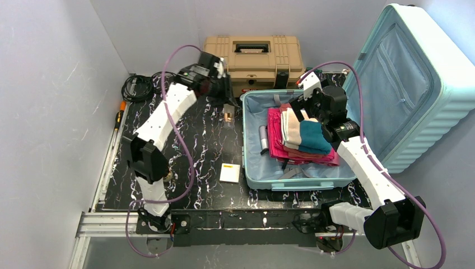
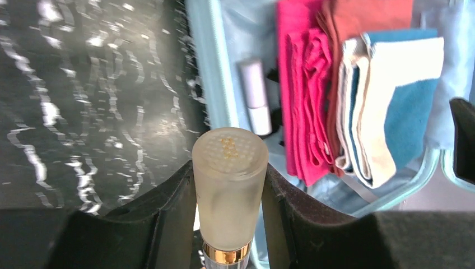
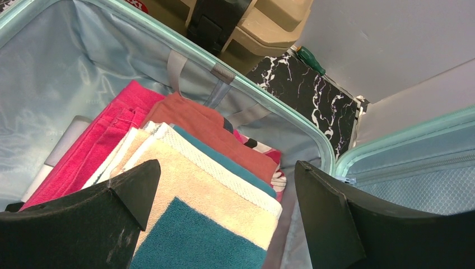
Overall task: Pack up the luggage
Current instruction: Pick up the personal item from the center of the board, then place the personal item in the luggage.
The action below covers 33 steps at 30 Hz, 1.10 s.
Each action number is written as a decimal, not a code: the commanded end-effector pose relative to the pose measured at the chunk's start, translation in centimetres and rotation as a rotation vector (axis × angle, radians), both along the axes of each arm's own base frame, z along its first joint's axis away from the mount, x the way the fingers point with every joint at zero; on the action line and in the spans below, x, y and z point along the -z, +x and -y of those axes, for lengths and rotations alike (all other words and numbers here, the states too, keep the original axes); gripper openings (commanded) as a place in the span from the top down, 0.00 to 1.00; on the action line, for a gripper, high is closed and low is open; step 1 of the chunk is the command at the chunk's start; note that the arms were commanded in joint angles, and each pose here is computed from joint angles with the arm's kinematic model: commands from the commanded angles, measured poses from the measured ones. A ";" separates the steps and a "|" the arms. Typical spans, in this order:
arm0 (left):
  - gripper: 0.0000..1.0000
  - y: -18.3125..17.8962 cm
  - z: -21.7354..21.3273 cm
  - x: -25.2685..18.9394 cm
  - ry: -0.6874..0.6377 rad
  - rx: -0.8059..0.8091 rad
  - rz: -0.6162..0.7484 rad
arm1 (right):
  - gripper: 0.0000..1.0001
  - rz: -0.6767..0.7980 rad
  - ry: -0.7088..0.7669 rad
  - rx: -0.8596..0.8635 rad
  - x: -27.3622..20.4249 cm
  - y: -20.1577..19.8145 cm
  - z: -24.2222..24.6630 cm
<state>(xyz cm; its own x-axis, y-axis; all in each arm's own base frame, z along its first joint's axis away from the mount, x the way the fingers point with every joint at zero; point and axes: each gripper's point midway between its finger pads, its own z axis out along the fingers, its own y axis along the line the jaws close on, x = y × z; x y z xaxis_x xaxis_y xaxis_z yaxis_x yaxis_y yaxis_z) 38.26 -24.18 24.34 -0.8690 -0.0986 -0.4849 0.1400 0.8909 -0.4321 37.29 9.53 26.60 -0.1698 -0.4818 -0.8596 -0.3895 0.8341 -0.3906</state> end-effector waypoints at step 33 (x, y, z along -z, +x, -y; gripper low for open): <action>0.93 0.9 10.8 17.5 0.359 -0.117 -0.066 | 0.02 0.050 0.015 -0.026 -1.2 0.0 -0.2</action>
<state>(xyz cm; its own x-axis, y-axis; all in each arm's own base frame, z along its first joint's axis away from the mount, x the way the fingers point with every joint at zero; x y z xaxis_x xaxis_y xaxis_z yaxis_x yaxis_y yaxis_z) 38.70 -36.27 7.63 -0.8983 -0.0370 -0.4377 0.0395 0.9856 -0.1644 37.19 9.74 26.26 -0.1676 -0.4826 -0.8597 -0.4085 0.8276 -0.3850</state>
